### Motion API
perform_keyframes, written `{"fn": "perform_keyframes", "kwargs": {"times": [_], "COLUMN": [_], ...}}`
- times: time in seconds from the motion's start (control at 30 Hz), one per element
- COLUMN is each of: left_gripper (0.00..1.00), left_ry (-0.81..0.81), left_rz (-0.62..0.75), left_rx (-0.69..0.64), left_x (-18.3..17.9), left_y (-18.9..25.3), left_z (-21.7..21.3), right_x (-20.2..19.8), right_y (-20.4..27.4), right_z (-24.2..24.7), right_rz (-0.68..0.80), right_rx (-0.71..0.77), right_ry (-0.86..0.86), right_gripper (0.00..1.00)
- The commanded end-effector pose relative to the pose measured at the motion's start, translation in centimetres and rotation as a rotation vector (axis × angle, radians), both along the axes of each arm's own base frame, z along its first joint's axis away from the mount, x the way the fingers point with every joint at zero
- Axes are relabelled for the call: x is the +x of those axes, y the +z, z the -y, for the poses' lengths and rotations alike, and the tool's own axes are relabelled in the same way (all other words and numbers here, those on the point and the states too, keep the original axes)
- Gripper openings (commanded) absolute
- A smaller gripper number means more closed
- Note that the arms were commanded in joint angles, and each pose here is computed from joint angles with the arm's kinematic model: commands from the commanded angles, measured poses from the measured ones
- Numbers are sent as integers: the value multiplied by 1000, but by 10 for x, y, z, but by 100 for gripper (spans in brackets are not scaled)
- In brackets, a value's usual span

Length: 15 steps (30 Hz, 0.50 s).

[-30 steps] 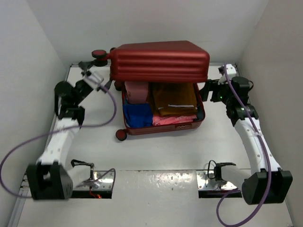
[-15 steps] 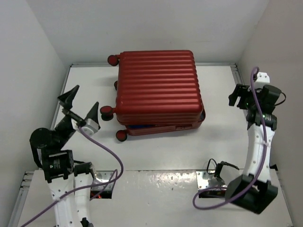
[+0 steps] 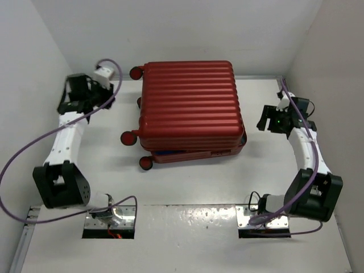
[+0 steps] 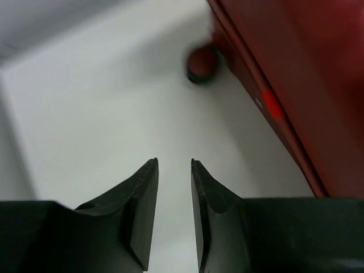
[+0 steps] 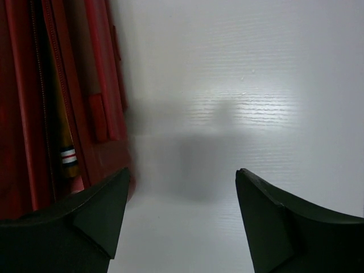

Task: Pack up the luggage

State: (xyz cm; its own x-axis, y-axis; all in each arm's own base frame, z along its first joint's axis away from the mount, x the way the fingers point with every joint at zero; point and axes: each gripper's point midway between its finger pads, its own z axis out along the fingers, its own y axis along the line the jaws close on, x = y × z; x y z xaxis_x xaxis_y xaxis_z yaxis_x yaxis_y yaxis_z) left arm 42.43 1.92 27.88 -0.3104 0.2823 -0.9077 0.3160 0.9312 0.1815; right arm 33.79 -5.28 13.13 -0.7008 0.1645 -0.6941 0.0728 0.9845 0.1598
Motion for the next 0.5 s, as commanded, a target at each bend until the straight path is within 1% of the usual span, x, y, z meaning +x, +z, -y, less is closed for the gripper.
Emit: {"fn": "perform_keyframes", "kwargs": {"times": [0.0, 0.03, 0.07, 0.1, 0.13, 0.17, 0.23, 0.27, 0.3, 0.33, 0.37, 0.4, 0.47], "left_gripper": [34, 31, 28, 27, 25, 24, 23, 21, 21, 21, 20, 20, 20], "left_ry": [-84, -138, -208, -320, -376, -469, -614, -671, -763, -851, -904, -999, -1052], "left_rz": [-170, -255, -288, -303, -288, -275, -249, -252, -267, -263, -258, -231, -210], "left_rx": [29, 47, 57, 28, 35, 74, 54, 57, 65, 25, 8, -6, 12], "left_x": [-21, -29, -37, -48, -56, -73, -94, -105, -120, -133, -141, -153, -161], "left_y": [-37, -63, -71, -79, -79, -84, -84, -86, -89, -86, -85, -80, -77], "left_z": [36, 47, 57, 76, 85, 100, 125, 135, 151, 166, 175, 192, 205], "right_x": [18, 17, 18, 18, 18, 21, 19, 18, 19, 23, 22, 23, 23], "right_y": [4, -4, -8, -12, -14, -19, -24, -26, -25, -21, -22, -20, -18], "right_z": [1, 0, -5, -11, -19, -23, -34, -36, -38, -45, -47, -46, -46], "right_rz": [2, -24, -37, -49, -56, -73, -98, -116, -120, -105, -111, -107, -112], "right_rx": [-61, -50, -50, -40, -43, -39, -21, -12, -10, 20, 29, 27, 41], "right_ry": [18, 23, 47, 65, 92, 106, 134, 143, 153, 176, 180, 182, 192], "right_gripper": [75, 74, 74, 74, 74, 74, 72, 72, 72, 74, 74, 75, 76]}}
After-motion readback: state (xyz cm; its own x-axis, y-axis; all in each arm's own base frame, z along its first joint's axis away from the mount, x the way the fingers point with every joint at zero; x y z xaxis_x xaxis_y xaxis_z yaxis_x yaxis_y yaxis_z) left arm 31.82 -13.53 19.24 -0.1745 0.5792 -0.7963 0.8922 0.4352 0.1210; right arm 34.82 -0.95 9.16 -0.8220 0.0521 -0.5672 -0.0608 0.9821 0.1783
